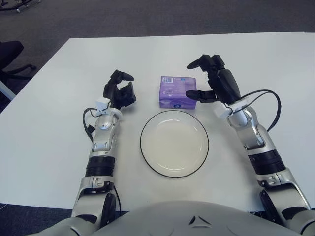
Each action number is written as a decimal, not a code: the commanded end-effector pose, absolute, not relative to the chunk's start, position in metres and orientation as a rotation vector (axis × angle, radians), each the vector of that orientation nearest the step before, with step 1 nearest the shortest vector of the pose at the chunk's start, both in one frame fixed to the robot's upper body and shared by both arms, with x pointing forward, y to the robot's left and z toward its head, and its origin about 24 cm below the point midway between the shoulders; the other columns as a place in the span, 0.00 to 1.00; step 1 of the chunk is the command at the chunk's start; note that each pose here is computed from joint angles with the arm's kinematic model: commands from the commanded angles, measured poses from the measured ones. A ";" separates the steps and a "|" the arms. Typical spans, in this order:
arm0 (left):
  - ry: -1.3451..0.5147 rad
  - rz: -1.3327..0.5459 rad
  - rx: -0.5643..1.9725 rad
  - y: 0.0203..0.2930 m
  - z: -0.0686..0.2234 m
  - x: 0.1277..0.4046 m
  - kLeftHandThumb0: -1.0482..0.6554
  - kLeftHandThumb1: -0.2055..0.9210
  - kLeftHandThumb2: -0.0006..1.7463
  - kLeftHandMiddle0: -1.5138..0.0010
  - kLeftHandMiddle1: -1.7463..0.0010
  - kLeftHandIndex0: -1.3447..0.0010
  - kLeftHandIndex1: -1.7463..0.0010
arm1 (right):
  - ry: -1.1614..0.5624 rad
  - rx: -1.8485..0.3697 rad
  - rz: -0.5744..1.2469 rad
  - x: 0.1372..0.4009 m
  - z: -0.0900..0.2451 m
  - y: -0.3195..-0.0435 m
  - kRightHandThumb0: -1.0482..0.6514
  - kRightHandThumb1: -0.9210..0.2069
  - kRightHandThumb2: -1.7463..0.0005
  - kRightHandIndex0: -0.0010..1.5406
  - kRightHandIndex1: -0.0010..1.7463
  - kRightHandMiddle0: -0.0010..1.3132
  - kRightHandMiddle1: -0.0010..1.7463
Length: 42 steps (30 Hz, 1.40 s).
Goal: Put the tissue paper into the plate.
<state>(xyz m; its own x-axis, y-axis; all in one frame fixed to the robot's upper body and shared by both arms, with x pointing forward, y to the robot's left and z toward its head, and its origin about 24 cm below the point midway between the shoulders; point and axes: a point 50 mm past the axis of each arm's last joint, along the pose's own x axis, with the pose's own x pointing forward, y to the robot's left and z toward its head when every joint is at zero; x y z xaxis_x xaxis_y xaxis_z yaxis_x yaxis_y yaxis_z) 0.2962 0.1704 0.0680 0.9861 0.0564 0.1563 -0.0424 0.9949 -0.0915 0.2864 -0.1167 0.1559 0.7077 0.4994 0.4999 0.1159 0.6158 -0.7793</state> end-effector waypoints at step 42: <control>0.152 0.119 -0.123 0.170 -0.017 0.246 0.38 0.71 0.56 0.27 0.00 0.70 0.00 | -0.615 -1.123 0.554 0.312 0.143 -0.075 0.00 0.00 0.55 0.00 0.00 0.00 0.20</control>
